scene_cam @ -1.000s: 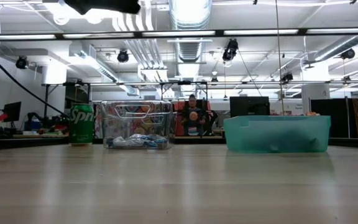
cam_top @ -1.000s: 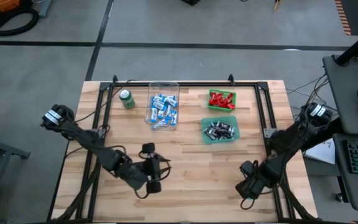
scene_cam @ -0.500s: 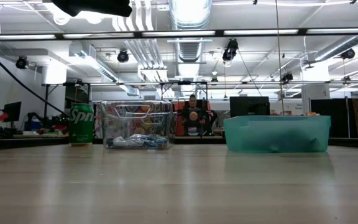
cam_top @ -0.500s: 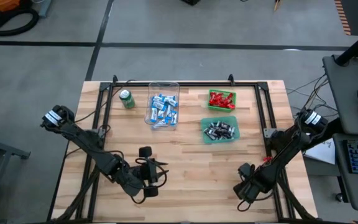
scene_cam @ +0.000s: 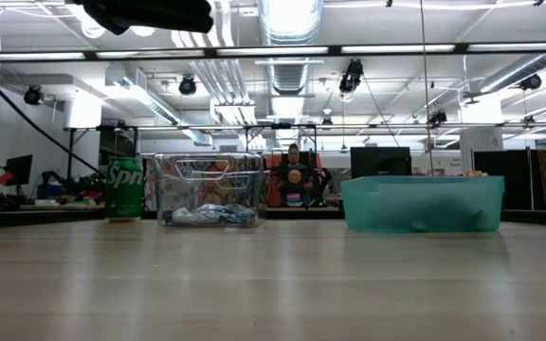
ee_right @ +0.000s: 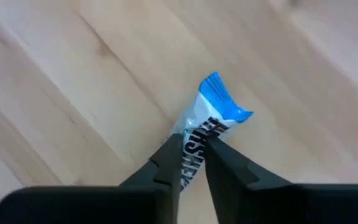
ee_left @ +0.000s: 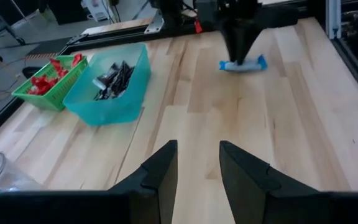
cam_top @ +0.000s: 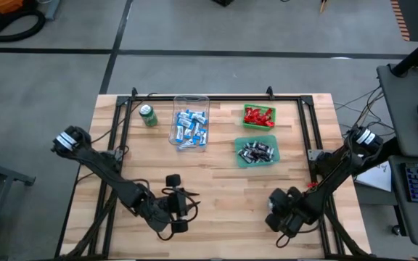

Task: Sort candy
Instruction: Put the white candy into the transparent bin, then return to Home Position

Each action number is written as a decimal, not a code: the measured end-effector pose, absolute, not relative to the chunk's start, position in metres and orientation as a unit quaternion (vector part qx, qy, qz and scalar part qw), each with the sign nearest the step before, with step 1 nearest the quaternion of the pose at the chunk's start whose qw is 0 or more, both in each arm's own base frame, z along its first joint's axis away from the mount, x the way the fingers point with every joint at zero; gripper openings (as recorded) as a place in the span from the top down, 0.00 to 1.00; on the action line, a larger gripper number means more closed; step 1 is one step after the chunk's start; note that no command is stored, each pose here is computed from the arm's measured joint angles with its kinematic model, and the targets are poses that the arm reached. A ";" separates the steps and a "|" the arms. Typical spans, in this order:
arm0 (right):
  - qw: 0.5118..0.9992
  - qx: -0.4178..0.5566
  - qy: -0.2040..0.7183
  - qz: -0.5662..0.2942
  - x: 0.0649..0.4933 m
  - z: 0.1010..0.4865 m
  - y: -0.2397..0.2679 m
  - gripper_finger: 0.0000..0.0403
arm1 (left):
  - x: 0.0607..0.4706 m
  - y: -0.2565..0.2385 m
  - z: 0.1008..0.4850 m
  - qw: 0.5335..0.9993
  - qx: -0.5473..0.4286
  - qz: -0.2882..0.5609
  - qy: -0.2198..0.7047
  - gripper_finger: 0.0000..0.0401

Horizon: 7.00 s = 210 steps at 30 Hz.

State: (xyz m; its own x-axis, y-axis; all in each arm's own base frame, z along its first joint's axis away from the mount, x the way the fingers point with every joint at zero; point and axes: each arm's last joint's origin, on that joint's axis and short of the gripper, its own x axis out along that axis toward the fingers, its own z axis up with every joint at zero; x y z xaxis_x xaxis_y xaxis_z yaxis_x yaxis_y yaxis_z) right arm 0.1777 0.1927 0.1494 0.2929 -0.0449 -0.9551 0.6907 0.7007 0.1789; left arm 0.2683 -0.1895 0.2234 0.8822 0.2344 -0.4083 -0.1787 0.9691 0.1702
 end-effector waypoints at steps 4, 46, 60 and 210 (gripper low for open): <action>0.798 0.252 0.498 -0.228 0.183 0.152 0.191 0.93 | 0.277 -0.197 0.216 0.972 0.077 0.097 0.201 0.75; 0.901 0.116 0.383 -0.167 0.254 0.144 0.168 0.98 | 0.297 -0.211 0.199 0.974 0.118 0.042 0.187 0.75; 0.869 0.132 0.476 -0.035 0.253 0.198 0.168 0.98 | 0.304 -0.211 0.183 0.975 0.085 0.032 0.204 0.75; 0.985 0.033 0.167 -0.008 0.421 0.219 -0.102 0.48 | 0.130 -0.076 0.218 0.989 0.061 0.085 0.109 0.81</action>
State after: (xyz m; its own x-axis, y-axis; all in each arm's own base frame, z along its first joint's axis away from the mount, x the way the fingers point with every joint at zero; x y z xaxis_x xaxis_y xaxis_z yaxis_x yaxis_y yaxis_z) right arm 0.4212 -0.1017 0.2190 0.9440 -0.0043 -0.3298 0.0266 0.9976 0.0632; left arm 0.1304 -0.0756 0.2179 0.9619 0.1808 -0.2051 -0.1544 0.9783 0.1384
